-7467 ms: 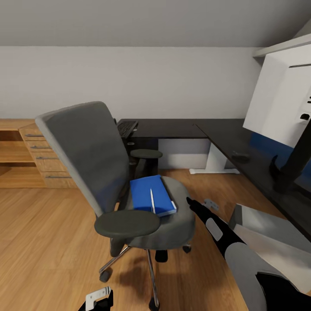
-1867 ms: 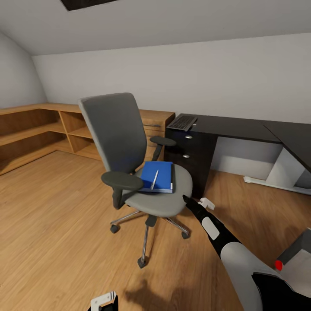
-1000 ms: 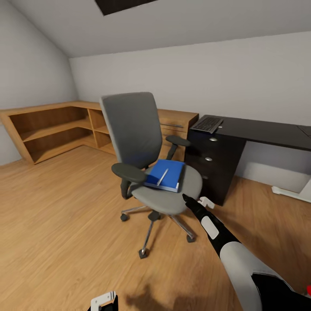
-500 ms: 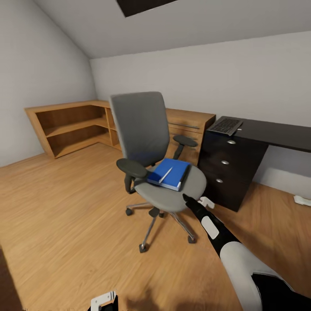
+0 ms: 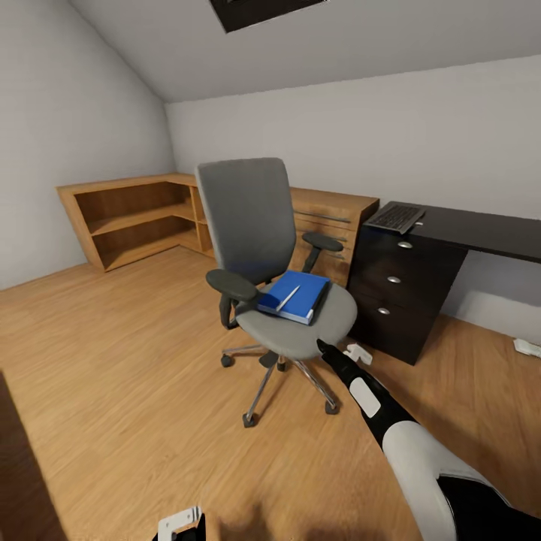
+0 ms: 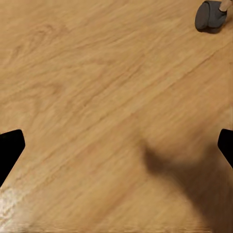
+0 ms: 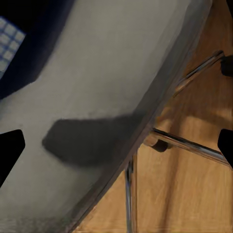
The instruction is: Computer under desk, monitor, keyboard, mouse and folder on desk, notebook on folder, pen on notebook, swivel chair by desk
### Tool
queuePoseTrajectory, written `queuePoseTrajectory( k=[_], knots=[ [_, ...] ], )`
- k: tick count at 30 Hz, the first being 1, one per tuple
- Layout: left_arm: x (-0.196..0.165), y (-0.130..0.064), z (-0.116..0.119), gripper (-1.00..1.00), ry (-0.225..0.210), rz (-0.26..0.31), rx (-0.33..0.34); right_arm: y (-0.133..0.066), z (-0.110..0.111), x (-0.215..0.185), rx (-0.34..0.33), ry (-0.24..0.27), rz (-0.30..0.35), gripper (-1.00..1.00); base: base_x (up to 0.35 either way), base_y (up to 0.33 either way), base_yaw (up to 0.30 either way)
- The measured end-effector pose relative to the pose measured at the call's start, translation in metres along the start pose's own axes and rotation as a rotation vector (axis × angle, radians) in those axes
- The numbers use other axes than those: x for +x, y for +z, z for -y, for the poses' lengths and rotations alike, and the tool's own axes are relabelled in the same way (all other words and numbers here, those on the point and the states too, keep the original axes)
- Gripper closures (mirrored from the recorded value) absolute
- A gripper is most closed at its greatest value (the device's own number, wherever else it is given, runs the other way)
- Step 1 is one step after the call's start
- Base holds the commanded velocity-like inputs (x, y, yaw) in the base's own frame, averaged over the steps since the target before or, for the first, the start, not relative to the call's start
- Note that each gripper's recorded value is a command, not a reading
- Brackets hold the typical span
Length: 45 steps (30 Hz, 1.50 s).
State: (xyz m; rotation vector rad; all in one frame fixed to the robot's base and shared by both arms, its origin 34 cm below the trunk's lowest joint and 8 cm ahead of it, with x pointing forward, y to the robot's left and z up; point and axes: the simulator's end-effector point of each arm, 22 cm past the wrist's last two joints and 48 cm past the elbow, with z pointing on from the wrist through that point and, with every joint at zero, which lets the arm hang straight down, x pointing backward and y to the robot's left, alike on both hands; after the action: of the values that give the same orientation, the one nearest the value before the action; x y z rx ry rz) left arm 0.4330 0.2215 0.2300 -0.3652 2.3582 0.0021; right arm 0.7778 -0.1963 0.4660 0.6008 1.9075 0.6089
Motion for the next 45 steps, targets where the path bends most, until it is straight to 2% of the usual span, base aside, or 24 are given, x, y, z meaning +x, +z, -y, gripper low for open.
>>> queuePoseTrajectory(
  k=[6, 19, 24, 27, 31, 33, 45],
  knots=[
    [0.0, 0.0, 0.0, -1.0, 0.0, 0.001, 0.0, 0.0, 0.0, 0.001, 0.0, 0.002, -0.001, -1.0, -0.036, 0.0, 0.009],
    [0.001, 0.0, -0.002, -1.0, -0.001, -0.002, -0.005, 0.001, -0.003, -0.004, -0.006, -0.001, 0.01, -1.0, 0.0, 0.0, 0.214],
    [0.0, 0.001, -0.01, -1.0, 0.004, 0.0, -0.018, 0.001, -0.003, -0.005, -0.007, -0.001, 0.011, -1.0, 0.0, 0.0, 0.023],
    [-0.005, 0.003, -0.026, -1.0, 0.016, 0.011, -0.038, 0.001, -0.003, -0.005, -0.008, -0.002, 0.011, -1.0, 0.0, 0.0, 0.004],
    [-0.023, 0.005, -0.055, -1.0, 0.039, 0.065, -0.069, 0.001, -0.003, -0.005, -0.007, -0.002, 0.011, -1.0, 0.0, 0.0, 0.001],
    [-0.027, 0.006, -0.06, -1.0, 0.043, 0.079, -0.075, 0.001, -0.003, -0.005, -0.008, -0.003, 0.011, -1.0, 0.0, 0.0, 0.0],
    [-0.031, 0.006, -0.066, -1.0, 0.048, 0.093, -0.081, 0.001, -0.003, -0.005, -0.008, -0.003, 0.011, -1.0, 0.0, 0.0, 0.0]
  ],
)
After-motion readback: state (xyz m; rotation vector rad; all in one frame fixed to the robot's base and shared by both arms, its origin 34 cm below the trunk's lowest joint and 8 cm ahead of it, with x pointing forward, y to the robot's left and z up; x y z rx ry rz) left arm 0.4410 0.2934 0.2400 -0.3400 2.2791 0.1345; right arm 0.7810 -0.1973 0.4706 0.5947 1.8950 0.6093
